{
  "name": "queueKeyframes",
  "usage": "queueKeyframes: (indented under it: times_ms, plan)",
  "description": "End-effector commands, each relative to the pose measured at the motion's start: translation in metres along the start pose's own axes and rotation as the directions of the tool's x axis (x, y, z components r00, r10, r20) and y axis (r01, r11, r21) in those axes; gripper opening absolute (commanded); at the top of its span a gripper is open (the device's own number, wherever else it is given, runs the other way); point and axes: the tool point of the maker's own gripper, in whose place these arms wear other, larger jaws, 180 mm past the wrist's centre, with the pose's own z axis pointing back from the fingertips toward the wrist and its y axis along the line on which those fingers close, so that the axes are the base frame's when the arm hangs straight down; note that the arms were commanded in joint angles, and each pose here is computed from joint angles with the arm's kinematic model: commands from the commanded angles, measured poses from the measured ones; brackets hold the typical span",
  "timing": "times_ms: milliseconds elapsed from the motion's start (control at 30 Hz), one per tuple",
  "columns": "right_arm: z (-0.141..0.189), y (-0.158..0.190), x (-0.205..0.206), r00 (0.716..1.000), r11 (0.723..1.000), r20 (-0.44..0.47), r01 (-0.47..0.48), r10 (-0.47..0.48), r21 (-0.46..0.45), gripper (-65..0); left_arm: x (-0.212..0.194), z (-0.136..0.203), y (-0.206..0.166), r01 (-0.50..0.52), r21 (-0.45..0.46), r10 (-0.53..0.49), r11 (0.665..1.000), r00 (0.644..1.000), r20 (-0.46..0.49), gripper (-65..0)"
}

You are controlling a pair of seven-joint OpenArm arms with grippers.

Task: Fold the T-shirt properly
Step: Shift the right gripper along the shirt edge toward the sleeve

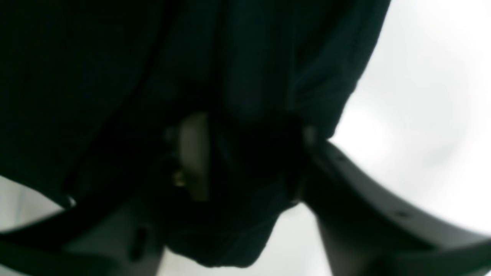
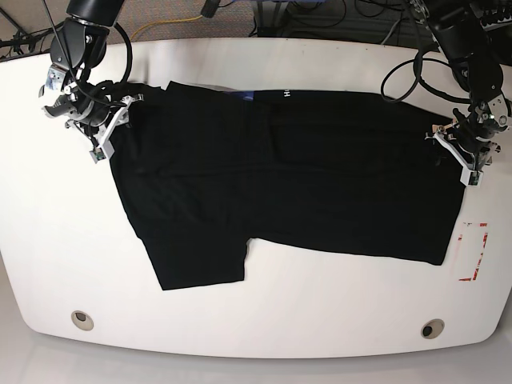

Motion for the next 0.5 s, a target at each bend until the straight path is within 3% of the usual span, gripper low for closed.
queueKeyframes:
  times_ms: [0, 67, 133, 467]
  plan:
    - [0.0065, -0.0061, 0.0119, 0.999, 1.000, 0.035, -0.016, 0.016, -0.017, -50.4, -0.0060, 0.0017, 0.0057, 0.025, 0.017, -0.025, 1.000, 0.999, -0.047, -25.1]
    - [0.0068, -0.0063, 0.0130, 0.999, 1.000, 0.037, -0.017, 0.018, -0.018, -56.0, -0.0060, 0.0017, 0.0057, 0.025, 0.017, -0.025, 1.000, 0.999, -0.047, -25.1]
    - [0.0067, -0.0060, 0.0116, 0.999, 1.000, 0.034, -0.017, 0.017, -0.017, -57.1, -0.0060, 0.0017, 0.0057, 0.025, 0.017, -0.025, 1.000, 0.999, -0.047, -25.1]
    - [0.0109, -0.0067, 0.0149, 0.999, 0.999, 0.045, -0.029, 0.030, -0.027, -44.4, -0.0066, 0.0020, 0.0062, 0.026, 0.018, -0.026, 0.999, 0.998, -0.048, -25.1]
